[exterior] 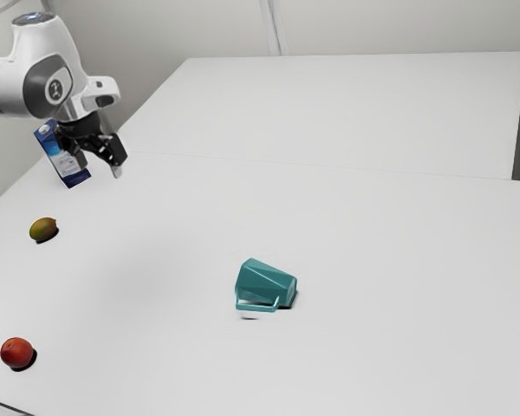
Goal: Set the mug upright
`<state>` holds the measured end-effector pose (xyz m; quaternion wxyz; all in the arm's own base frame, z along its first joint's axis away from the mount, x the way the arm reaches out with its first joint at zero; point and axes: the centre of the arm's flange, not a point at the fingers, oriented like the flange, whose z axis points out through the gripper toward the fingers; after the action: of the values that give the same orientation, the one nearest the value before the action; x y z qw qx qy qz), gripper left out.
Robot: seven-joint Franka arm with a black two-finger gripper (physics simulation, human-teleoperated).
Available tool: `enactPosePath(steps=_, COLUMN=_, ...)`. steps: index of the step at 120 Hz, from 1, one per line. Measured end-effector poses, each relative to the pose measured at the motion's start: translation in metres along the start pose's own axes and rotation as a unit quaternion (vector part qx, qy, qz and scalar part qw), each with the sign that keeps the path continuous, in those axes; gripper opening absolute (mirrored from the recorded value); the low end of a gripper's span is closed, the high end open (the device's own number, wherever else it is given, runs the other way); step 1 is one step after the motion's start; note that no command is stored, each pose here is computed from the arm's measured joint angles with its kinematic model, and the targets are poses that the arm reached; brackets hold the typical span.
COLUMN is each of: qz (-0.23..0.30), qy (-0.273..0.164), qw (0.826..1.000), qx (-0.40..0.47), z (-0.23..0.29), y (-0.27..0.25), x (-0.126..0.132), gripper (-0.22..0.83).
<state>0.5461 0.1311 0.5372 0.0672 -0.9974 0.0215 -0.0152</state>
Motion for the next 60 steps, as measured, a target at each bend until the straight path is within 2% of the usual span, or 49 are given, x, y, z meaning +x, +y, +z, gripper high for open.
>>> enactPosePath(steps=15, qz=-0.026, qy=-0.003, qw=1.0, qx=-0.015, z=0.01, y=-0.014, x=-0.008, gripper=0.62)
enactPosePath(steps=26, qz=-0.062, qy=-0.011, qw=0.995, qx=-0.076, z=0.037, y=-0.016, x=-0.017, gripper=0.62)
enactPosePath(steps=48, qz=-0.135, qy=-0.035, qw=0.971, qx=-0.193, z=0.104, y=-0.016, x=-0.019, gripper=0.62)
enactPosePath(steps=60, qz=-0.154, qy=-0.053, qw=0.955, qx=-0.249, z=0.136, y=0.005, x=-0.016, gripper=0.62)
